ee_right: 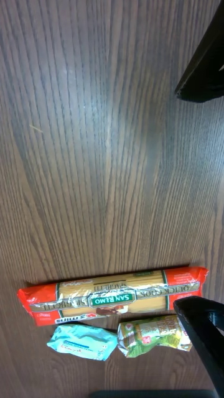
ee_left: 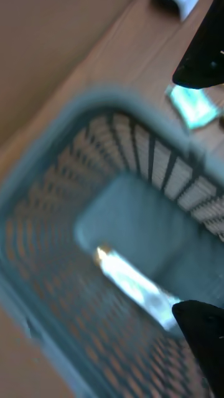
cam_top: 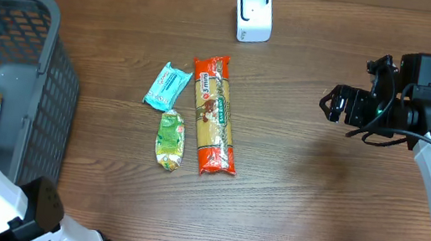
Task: Scan the item barcode
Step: 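Place the green juice carton below the wipes pack on the table, then reach the left gripper into the basket and grasp the white bottle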
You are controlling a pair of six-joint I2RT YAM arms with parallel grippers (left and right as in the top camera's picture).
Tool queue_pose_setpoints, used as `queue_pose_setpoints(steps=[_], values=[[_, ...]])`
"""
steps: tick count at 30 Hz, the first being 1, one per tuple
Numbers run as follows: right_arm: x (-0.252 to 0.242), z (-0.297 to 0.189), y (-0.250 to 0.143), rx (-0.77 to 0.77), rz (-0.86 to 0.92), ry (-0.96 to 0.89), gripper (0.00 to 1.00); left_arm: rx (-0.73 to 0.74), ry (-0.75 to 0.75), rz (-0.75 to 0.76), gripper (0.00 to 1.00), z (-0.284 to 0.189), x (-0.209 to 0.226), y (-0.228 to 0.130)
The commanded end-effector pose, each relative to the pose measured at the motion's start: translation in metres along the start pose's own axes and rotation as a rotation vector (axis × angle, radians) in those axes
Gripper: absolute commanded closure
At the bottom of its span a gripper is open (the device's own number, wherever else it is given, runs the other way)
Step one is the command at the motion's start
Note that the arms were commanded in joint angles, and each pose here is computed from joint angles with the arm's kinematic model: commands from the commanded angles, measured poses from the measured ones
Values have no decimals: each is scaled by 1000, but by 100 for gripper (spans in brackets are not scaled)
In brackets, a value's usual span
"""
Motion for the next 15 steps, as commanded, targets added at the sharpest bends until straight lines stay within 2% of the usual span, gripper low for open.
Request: queue_pose_setpoints(steps=[1, 8, 12, 15], values=[[6, -6, 5, -26, -13, 14, 0, 107, 247, -152, 0, 25, 40, -13], [6, -6, 6, -27, -14, 13, 0, 219, 340, -125, 1, 106, 53, -28], [7, -6, 6, -27, -13, 14, 0, 257, 441, -5, 0, 155, 66, -44], [6, -6, 5, -26, -13, 14, 0, 305, 448, 138, 0, 188, 71, -61]])
Point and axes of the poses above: each gripper's point midway between its finger pads, its own z axis out along the fingers, its own x axis along the line the jaws close on, y = z × x, the point moved 6 cm from there along -z, back along the fingers, and after that the axes turned 13 degrees about z, right-handed, at the moved point
